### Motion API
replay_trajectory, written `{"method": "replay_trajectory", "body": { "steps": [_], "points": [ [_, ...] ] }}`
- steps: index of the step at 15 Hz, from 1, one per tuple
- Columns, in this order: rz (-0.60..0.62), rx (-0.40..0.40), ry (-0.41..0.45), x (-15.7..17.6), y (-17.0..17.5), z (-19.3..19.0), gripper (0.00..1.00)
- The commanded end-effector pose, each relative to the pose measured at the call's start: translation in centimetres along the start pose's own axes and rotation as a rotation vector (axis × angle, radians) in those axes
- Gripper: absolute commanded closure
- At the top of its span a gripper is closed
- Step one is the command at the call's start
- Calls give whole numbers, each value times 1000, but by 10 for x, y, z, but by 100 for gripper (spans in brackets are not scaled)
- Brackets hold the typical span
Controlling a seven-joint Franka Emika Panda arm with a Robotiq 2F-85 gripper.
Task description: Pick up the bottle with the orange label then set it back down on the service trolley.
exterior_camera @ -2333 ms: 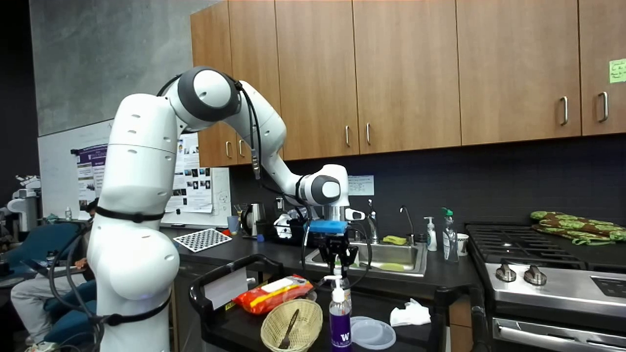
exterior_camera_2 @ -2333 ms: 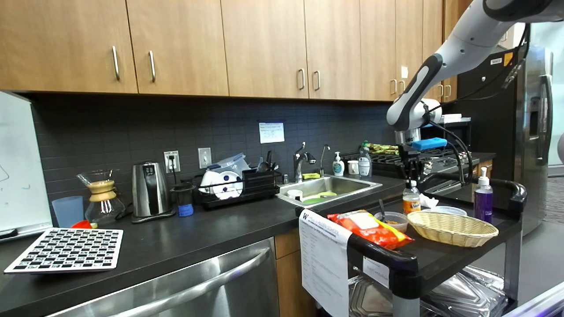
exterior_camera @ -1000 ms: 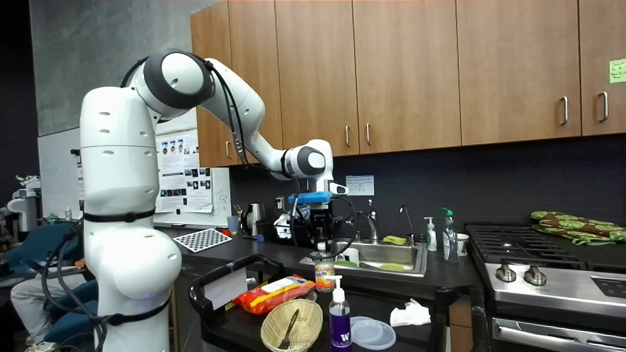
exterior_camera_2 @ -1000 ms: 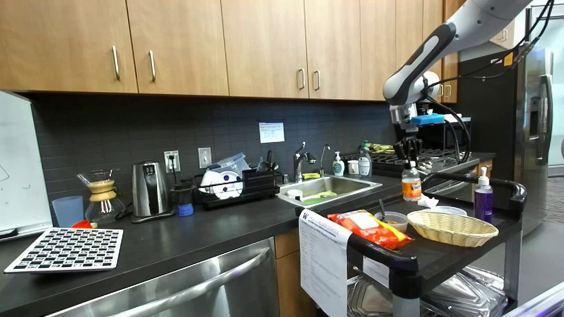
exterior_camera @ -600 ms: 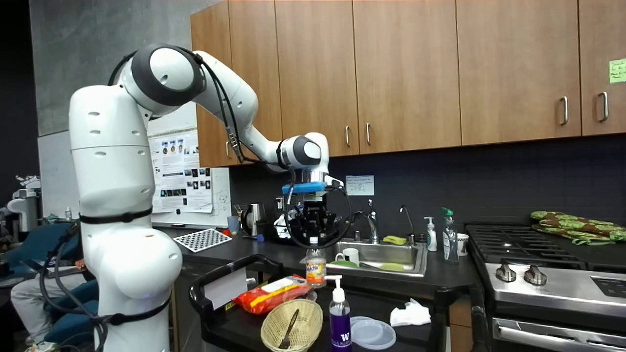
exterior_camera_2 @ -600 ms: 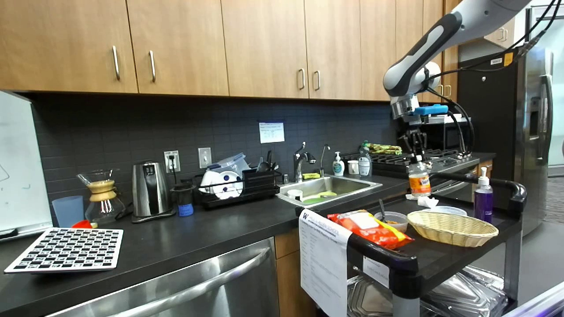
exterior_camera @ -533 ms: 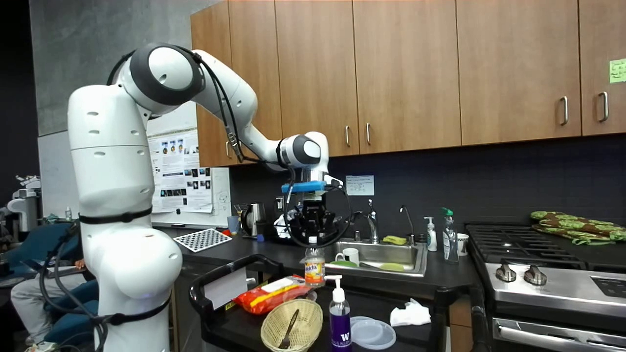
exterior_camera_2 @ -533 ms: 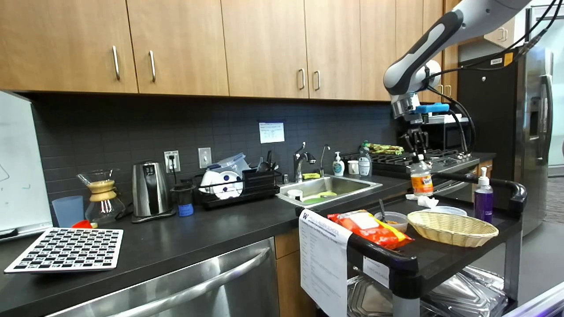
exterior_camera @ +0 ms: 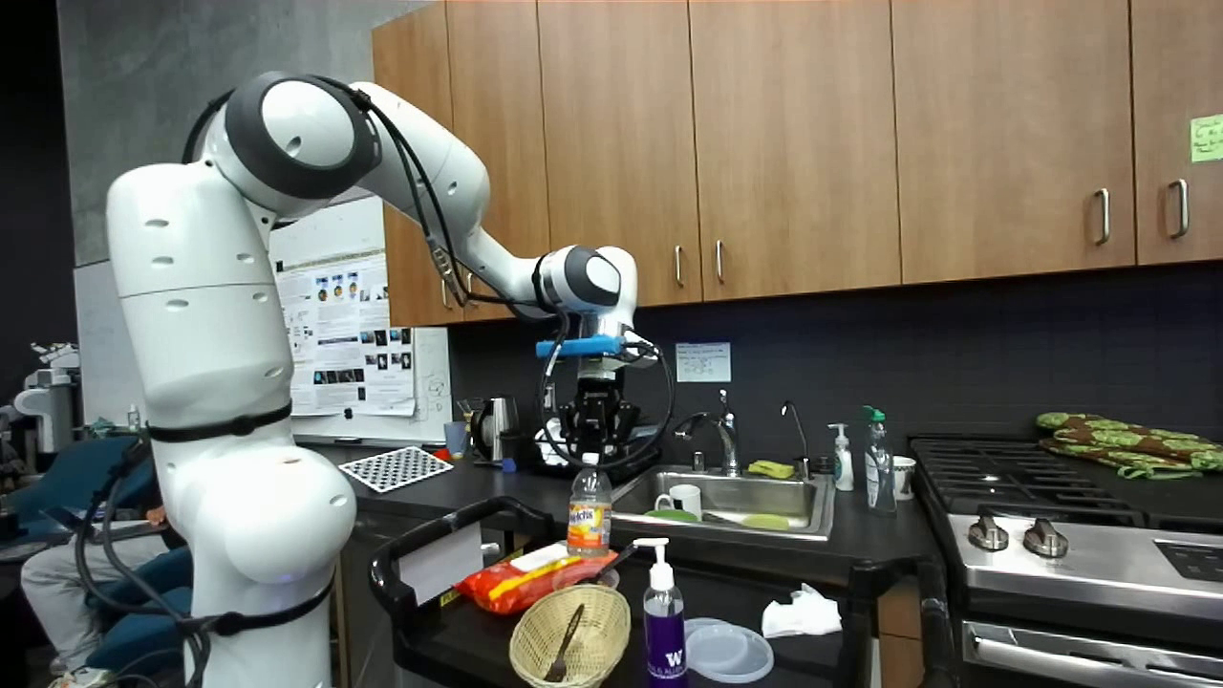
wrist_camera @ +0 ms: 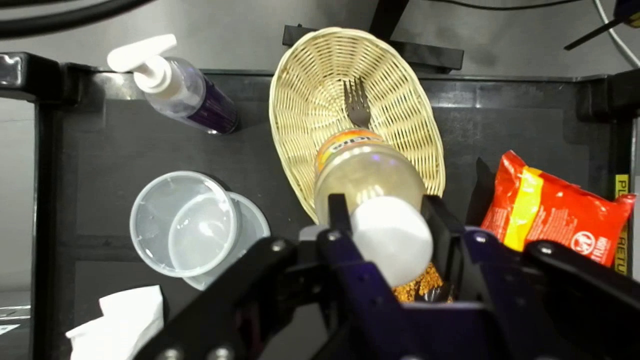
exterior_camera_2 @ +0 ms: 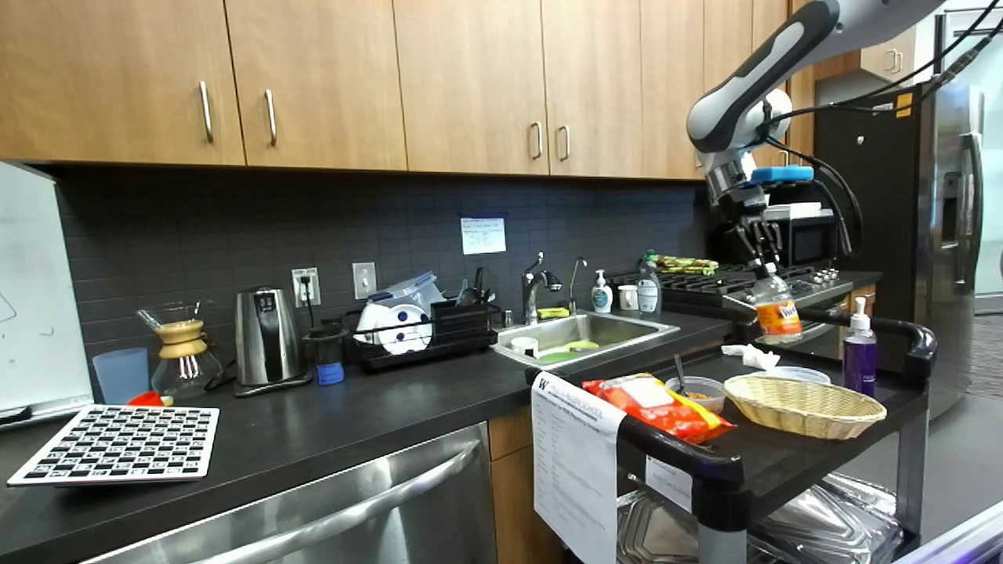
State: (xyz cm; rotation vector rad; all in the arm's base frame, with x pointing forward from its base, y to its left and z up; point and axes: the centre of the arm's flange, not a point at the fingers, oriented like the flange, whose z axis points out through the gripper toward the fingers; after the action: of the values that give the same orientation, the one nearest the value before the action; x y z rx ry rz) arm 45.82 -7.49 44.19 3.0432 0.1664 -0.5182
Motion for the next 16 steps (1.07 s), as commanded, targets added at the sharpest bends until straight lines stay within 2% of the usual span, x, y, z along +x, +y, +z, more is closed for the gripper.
{"method": "replay_trajectory", "body": {
  "steps": [1, 7, 16],
  "points": [
    [-11, -26, -44, -25, -2, -15, 85],
    [-16, -43, -83, -48, -7, -24, 85],
    [-17, -54, -38, -58, -13, -38, 85]
  ]
}}
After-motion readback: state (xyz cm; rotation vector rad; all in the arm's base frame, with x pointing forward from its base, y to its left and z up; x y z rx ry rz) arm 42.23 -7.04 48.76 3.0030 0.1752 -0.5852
